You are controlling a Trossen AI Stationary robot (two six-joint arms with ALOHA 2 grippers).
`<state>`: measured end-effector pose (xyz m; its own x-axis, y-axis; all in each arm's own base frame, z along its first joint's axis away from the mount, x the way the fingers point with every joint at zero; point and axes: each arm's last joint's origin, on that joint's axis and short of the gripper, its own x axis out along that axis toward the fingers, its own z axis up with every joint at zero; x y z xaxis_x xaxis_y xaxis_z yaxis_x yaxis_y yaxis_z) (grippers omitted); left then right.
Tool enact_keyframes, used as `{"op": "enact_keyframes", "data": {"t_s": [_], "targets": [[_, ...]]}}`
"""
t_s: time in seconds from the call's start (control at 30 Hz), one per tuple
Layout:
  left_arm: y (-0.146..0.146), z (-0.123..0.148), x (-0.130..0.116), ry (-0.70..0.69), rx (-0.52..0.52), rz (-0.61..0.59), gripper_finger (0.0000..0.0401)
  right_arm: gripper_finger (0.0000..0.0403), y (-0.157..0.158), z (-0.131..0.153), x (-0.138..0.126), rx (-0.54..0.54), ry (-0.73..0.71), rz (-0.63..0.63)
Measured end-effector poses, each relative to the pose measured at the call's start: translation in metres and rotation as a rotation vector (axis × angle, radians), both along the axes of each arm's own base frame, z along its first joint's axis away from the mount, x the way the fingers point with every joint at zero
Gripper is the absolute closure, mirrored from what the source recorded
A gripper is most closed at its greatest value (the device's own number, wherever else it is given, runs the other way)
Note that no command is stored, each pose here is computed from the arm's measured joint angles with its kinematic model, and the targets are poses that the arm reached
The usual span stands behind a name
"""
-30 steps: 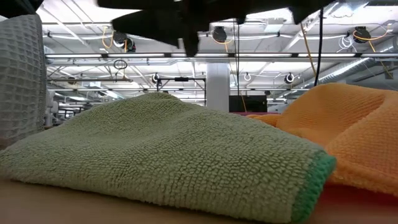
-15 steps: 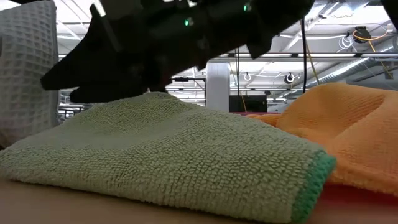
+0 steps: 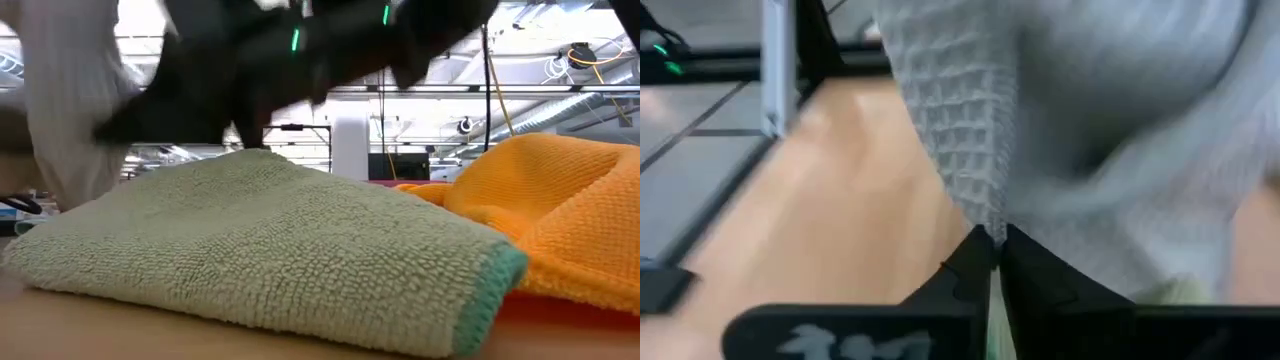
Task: Fold microfiber towels
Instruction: Fold the gray microfiber cloth
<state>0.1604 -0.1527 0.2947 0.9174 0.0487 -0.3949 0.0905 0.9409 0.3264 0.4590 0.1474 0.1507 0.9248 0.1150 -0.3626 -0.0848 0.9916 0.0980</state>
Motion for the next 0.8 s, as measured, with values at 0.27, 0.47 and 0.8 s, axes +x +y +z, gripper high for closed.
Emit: {"op": "enact_keyframes", "data": {"t_s": [0.27, 0.47, 0.8], "targets": [[-0.002, 0.036, -0.015, -0.206, -0.107, -0.108, 0.0396, 0.0397, 0.007, 0.107, -0.049, -0.075, 0.017, 0.047], [-0.003, 0.050, -0.030, -0.278, -0.127, -0.175, 0.0396, 0.0397, 0.017, 0.171, -0.094, -0.138, -0.079, 0.051], [0.008, 0.017, -0.025, -0.063, -0.075, -0.004, 0.0396, 0.0397, 0.009, 0.144, -0.107, -0.219, -0.004, -0.134]]}}
